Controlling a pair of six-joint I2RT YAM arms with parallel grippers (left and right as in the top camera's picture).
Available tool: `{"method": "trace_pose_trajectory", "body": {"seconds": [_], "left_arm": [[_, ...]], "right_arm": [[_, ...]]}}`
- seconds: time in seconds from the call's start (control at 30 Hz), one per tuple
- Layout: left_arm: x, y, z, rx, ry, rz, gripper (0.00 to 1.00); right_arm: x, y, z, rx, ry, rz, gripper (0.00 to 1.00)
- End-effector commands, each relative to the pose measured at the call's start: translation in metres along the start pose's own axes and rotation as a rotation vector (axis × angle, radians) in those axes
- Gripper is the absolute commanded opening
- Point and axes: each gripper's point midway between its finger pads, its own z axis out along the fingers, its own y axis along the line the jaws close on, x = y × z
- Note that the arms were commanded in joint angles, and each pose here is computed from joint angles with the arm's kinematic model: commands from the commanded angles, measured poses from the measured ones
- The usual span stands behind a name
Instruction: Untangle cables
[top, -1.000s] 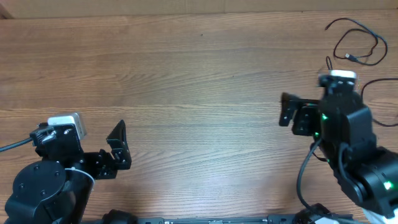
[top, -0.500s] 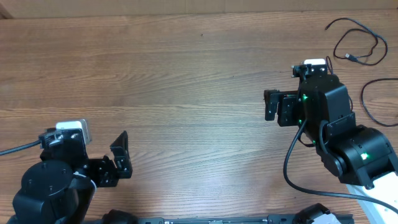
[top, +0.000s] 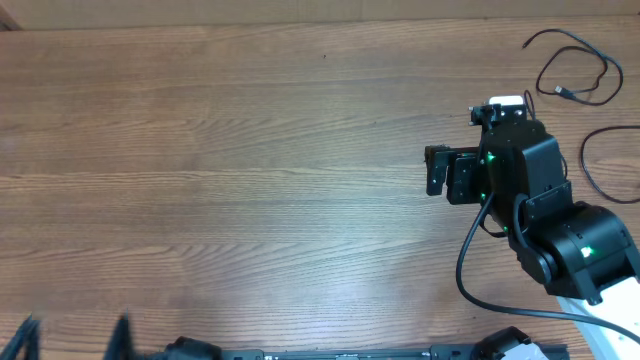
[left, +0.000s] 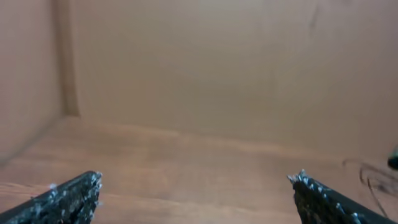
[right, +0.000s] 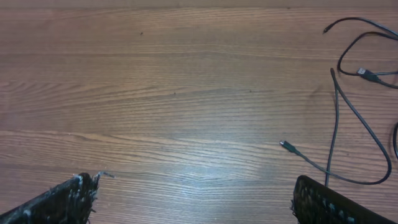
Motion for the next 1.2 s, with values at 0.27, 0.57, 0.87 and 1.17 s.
{"method": "trace_pose_trajectory", "body": {"seconds": [0.27, 0.57, 0.87, 1.17], "left_arm": [[0.082, 0.023, 0.044, -0.226, 0.079, -0.087, 1.0], [0.113, 0.025, 0.093, -0.247, 0.096, -0.087, 1.0], [0.13, 0.029, 0.09, -0.264, 0.165, -0.075, 1.0], [0.156, 0.033, 0.083, -0.285, 0.276, -0.053, 0.99]], "right_arm": [[0.0, 0.002, -0.005, -0.013, -0.012, -0.001, 1.0], [0.0, 0.001, -0.005, -0.013, -0.012, -0.002, 1.0], [-0.001, 0.001, -0.005, -0.009, -0.013, -0.001, 1.0], [-0.001, 0.001, -0.005, -0.009, -0.013, -0.001, 1.0]]}}
